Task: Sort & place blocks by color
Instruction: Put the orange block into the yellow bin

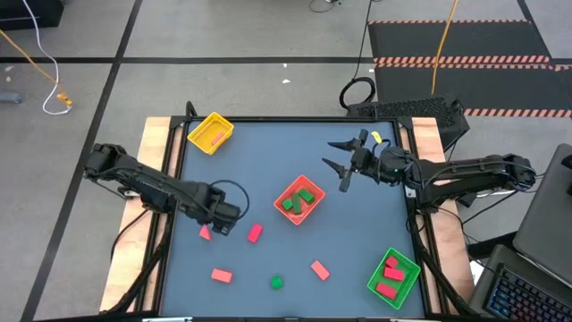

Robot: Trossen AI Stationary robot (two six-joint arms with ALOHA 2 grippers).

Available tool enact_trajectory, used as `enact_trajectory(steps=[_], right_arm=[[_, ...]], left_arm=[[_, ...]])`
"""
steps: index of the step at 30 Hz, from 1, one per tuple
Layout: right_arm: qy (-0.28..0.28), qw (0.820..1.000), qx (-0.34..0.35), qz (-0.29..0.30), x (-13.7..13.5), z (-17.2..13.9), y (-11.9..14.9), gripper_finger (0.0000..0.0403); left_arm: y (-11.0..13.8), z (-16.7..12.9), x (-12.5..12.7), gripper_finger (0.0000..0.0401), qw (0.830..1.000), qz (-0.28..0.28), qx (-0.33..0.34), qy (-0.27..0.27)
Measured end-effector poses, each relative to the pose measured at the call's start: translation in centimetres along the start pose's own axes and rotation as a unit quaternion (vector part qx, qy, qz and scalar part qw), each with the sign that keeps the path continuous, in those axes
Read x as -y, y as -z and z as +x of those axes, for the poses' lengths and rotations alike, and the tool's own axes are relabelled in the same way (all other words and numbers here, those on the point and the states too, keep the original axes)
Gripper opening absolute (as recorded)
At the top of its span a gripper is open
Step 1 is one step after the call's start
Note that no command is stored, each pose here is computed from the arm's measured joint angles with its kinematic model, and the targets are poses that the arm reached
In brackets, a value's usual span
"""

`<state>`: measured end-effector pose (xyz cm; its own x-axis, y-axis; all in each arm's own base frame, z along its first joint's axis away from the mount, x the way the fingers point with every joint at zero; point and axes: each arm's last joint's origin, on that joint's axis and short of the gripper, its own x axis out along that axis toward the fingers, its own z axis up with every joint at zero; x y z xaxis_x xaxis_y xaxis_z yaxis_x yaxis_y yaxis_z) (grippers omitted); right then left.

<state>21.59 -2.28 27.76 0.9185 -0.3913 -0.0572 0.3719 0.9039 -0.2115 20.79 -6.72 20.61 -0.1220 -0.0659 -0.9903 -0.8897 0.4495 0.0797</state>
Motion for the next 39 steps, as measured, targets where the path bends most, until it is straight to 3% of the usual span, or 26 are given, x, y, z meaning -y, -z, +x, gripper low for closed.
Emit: enact_trajectory(steps=[6,13,25,33,39], right_arm=[[0.001,1.000,0.009,-0.002,0.1,-0.2,-0.3,0.0224],[0.003,1.000,0.018,-0.014,0.2,-0.3,-0.5,0.0224],[0.004,1.000,0.025,-0.011,0.2,-0.3,-0.6,0.0224],[0.002,1.000,0.011,-0.014,0.2,-0.3,-0.3,0.0224],[0.002,1.000,0.009,-0.011,0.1,-0.2,-0.3,0.0224]], left_arm=[[1.6,2.4,0.1,0.0282,0.999,-0.021,-0.022,0.021],[2.4,3.4,-0.3,0.0282,0.999,-0.041,-0.027,0.006],[2.0,6.6,-0.9,0.0282,0.998,-0.038,-0.024,0.041],[1.9,6.8,-1.0,0.0282,0.998,-0.032,-0.024,0.041],[2.0,6.8,-1.0,0.0243,0.998,-0.020,-0.038,0.041]])
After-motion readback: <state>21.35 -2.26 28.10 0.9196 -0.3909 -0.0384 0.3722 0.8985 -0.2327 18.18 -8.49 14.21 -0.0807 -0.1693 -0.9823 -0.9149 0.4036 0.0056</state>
